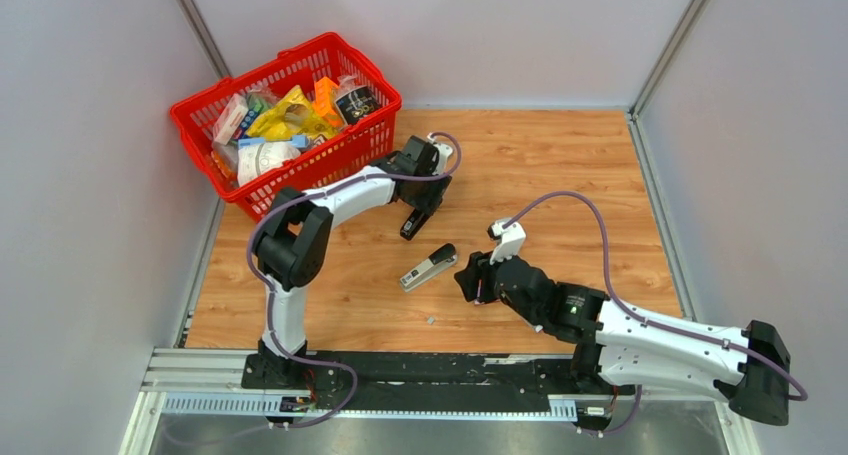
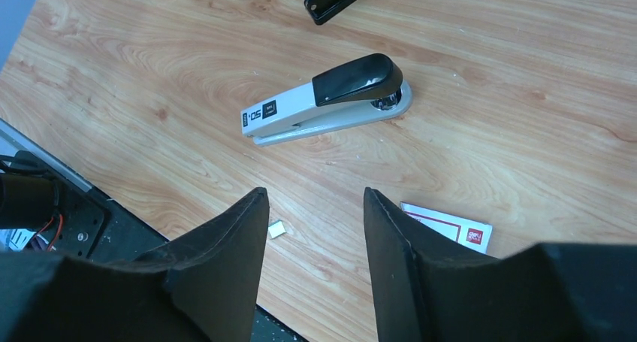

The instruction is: Unload the staples from the stapler

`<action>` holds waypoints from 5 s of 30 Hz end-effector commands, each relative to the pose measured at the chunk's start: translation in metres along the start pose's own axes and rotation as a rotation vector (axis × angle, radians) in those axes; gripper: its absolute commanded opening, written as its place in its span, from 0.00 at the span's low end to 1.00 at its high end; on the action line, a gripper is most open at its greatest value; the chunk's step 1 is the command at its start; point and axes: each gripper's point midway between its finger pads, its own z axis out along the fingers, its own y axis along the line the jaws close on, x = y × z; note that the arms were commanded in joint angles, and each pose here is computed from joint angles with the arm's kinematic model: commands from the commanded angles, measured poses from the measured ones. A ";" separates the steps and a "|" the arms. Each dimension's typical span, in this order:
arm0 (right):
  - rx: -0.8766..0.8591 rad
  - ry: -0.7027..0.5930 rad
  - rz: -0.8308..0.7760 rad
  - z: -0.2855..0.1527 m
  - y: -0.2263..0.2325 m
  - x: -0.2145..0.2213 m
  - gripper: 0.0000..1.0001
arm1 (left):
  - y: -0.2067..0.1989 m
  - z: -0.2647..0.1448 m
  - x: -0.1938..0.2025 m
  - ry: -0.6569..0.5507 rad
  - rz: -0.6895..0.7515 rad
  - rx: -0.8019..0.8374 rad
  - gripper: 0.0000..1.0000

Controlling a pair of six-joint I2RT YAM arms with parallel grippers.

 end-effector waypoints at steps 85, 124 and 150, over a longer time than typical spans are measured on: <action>-0.349 0.122 -0.331 -0.093 0.052 -0.053 0.64 | -0.190 -0.252 0.055 -0.371 0.322 0.970 0.00; -0.650 0.200 -0.391 -0.096 0.094 -0.019 0.00 | -0.202 -0.339 0.059 -0.612 0.359 1.167 0.00; -0.510 0.145 -0.231 -0.080 0.073 -0.014 0.50 | -0.191 -0.343 0.032 -0.707 0.305 1.040 0.00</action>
